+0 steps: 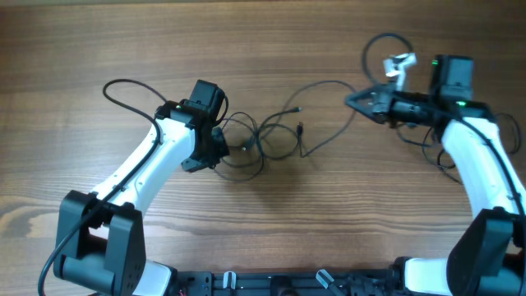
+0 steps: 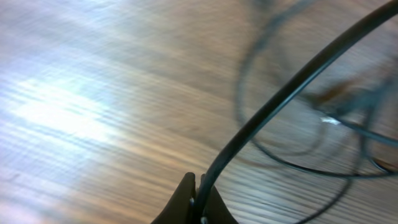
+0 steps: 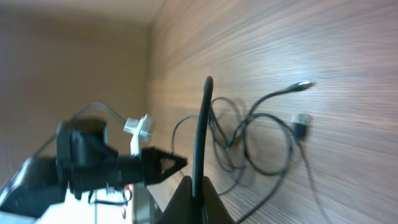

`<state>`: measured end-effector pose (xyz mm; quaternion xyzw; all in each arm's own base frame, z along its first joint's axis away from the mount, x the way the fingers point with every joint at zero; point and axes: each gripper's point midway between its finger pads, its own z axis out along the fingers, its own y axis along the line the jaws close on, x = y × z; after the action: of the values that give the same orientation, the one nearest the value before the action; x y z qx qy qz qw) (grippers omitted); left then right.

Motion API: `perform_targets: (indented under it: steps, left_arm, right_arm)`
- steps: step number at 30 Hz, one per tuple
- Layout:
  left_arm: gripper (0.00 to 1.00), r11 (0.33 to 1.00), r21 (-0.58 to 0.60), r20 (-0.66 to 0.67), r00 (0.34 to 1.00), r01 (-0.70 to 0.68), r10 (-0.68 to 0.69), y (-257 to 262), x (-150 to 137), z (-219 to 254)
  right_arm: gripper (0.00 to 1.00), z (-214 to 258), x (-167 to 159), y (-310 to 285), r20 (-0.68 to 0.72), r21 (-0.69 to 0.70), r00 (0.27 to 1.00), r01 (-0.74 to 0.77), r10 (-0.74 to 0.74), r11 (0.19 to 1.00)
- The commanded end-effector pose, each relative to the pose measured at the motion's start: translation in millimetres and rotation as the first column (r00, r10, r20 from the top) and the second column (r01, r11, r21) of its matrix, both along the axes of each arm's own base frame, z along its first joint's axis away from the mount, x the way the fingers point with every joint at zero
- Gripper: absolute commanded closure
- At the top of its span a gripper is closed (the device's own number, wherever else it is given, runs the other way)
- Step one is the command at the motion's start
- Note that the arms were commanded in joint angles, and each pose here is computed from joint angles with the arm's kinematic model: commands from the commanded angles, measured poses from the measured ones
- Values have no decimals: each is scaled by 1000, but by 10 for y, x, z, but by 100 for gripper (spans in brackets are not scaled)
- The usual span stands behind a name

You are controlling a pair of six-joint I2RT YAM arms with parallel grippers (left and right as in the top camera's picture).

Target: Untangle cables

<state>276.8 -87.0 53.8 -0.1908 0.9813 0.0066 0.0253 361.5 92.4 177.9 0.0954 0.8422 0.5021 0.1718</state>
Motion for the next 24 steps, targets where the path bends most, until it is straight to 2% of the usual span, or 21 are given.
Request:
perform_targets:
  steps: [1, 4, 5, 7, 8, 13, 16, 17, 21, 24]
  left_arm:
    - [96, 959, 154, 8, 970, -240, 241, 418, -82, -16]
    - [96, 915, 166, -3, 927, -368, 374, 653, -119, -12]
    - [96, 898, 168, -7, 911, -406, 413, 737, -128, -11]
    - [96, 860, 174, -14, 872, -479, 489, 907, -158, -9]
    - [96, 846, 176, -16, 857, -504, 515, 988, -166, -8]
    - [96, 790, 176, -37, 798, -588, 602, 1239, -234, -7]
    - [96, 774, 181, -42, 781, -607, 623, 1307, -261, -5]
    - [96, 771, 181, -42, 778, -611, 626, 1318, -262, -5]
    - [96, 739, 236, -10, 759, -631, 652, 1520, -306, 19]
    - [96, 683, 248, -28, 700, -687, 714, 1720, -422, 27]
  right_arm:
    - [96, -210, -14, -529, -69, -174, 983, 154, -168, 973]
    - [96, -641, -290, -1129, -220, -443, 901, 250, -375, 861]
    - [96, -777, -462, -1371, -275, -550, 838, 265, -472, 792]
    - [96, -887, -699, -1636, -323, -656, 747, 265, -581, 707]
    - [96, -900, -744, -1683, -329, -671, 735, 260, -593, 694]
    - [96, -896, -743, -1683, -330, -665, 736, 262, -591, 699]
    - [96, -807, -595, -1481, -295, -568, 835, 237, -464, 788]
    - [96, -804, -590, -1475, -294, -564, 837, 238, -462, 791]
    - [96, -831, -618, -1540, -294, -597, 824, 237, -484, 766]
    - [96, -873, -649, -1683, -278, -662, 800, 241, -531, 709]
